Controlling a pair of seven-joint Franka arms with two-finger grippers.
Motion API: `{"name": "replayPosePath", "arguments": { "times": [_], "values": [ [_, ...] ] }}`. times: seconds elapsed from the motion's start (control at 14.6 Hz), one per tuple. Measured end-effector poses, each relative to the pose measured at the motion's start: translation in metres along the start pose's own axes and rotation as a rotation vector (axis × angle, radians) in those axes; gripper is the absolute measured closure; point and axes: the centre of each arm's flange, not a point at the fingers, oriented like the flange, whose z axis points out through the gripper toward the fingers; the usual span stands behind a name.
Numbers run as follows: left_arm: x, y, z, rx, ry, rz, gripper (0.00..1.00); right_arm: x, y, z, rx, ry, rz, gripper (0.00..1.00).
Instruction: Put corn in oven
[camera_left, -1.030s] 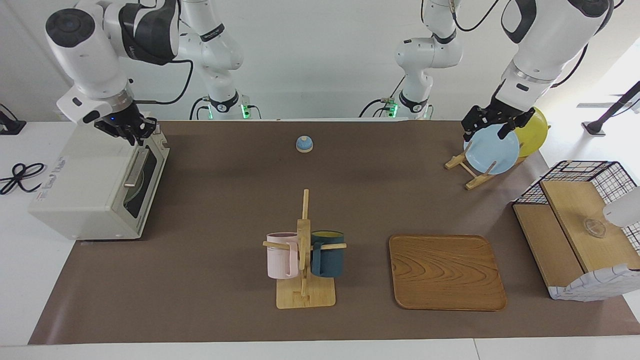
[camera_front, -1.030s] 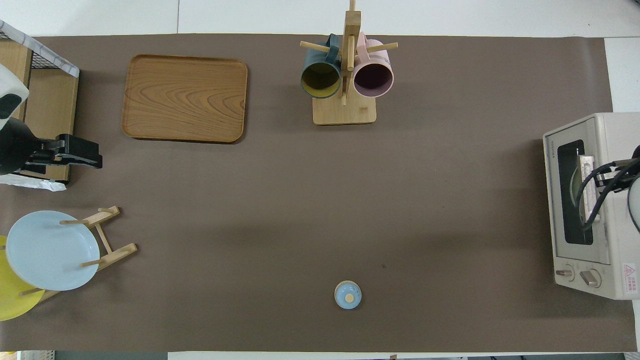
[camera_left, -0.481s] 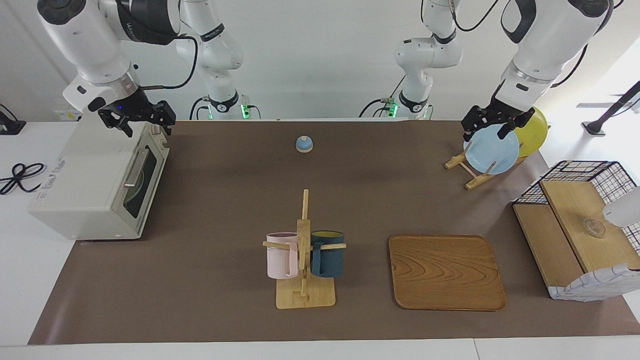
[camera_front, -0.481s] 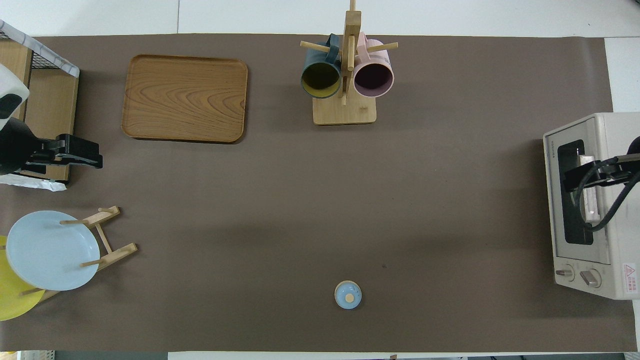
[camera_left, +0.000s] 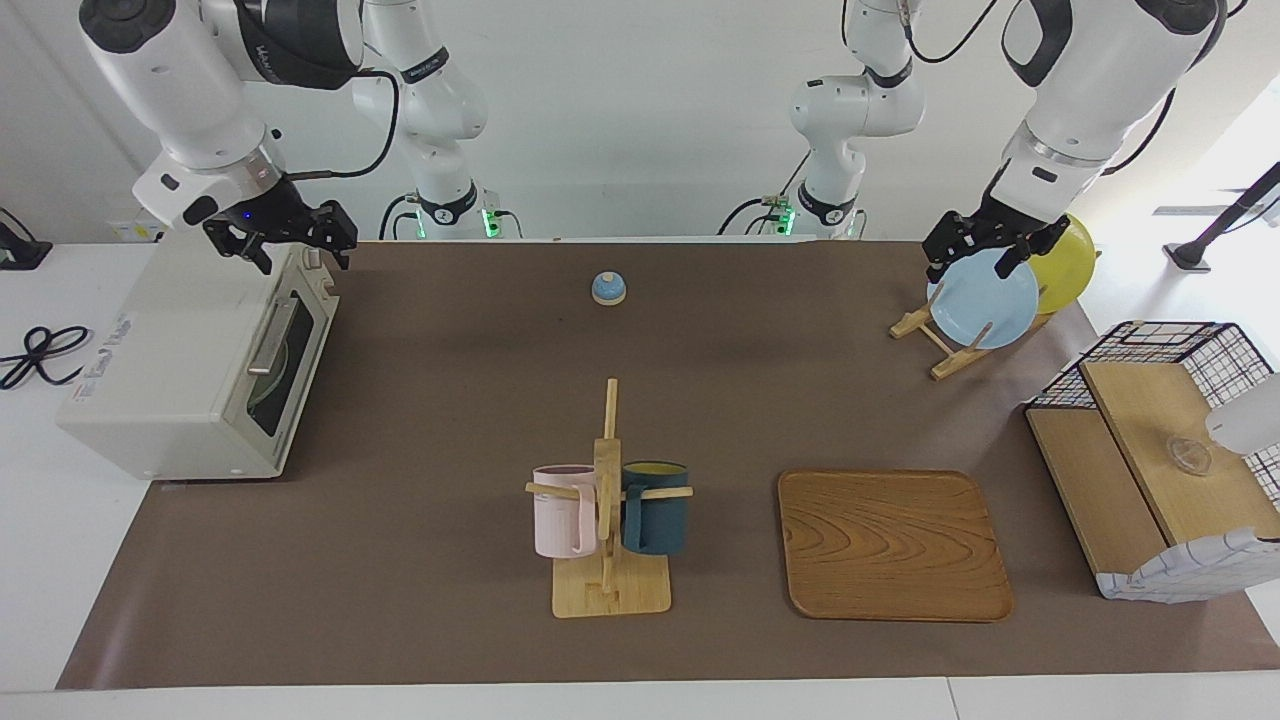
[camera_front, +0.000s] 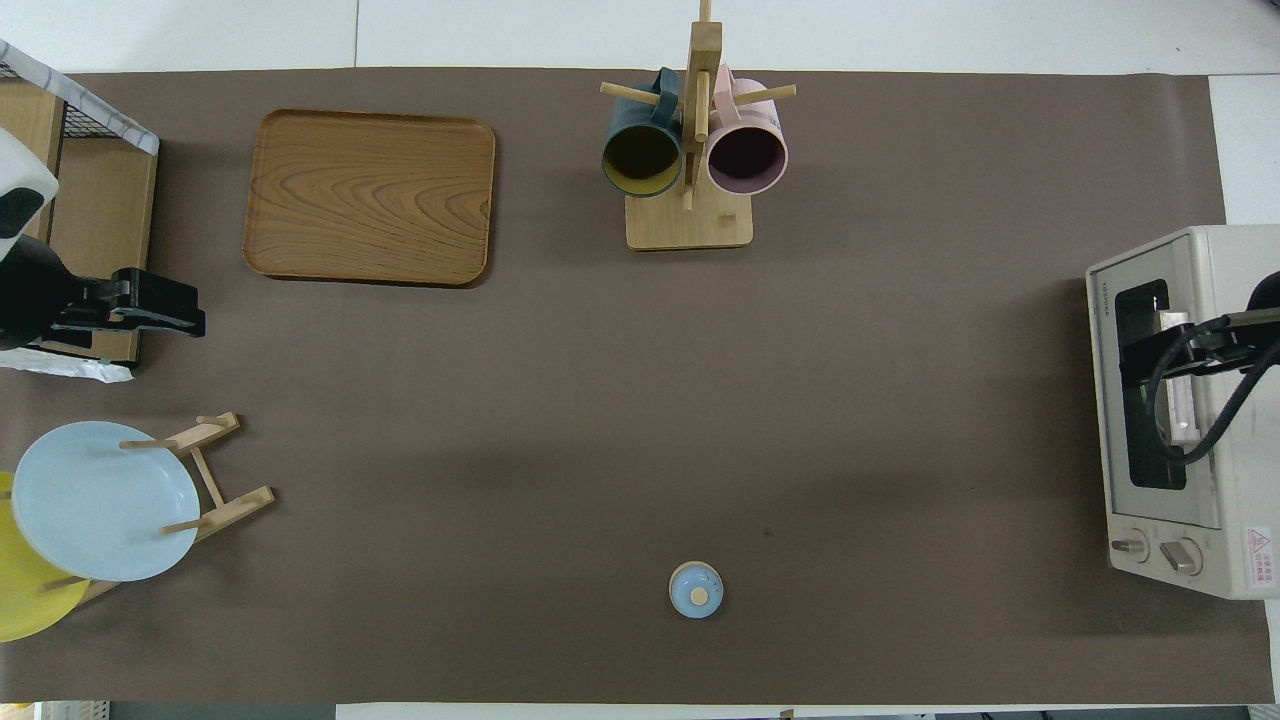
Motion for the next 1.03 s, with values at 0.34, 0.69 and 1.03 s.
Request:
{"name": "replayPosePath", "arguments": {
  "times": [0.34, 0.69, 1.03],
  "values": [
    [0.0, 0.0, 0.0, 0.0, 0.0, 0.0, 0.0, 0.0, -0.003, -0.005, 0.009, 0.012, 0.021, 0.0],
    [0.0, 0.0, 0.0, 0.0, 0.0, 0.0, 0.0, 0.005, -0.003, 0.002, 0.012, -0.003, 0.019, 0.0],
    [0.0, 0.0, 0.0, 0.0, 0.0, 0.0, 0.0, 0.004, 0.007, 0.002, 0.018, -0.002, 0.037, 0.0]
  ]
}}
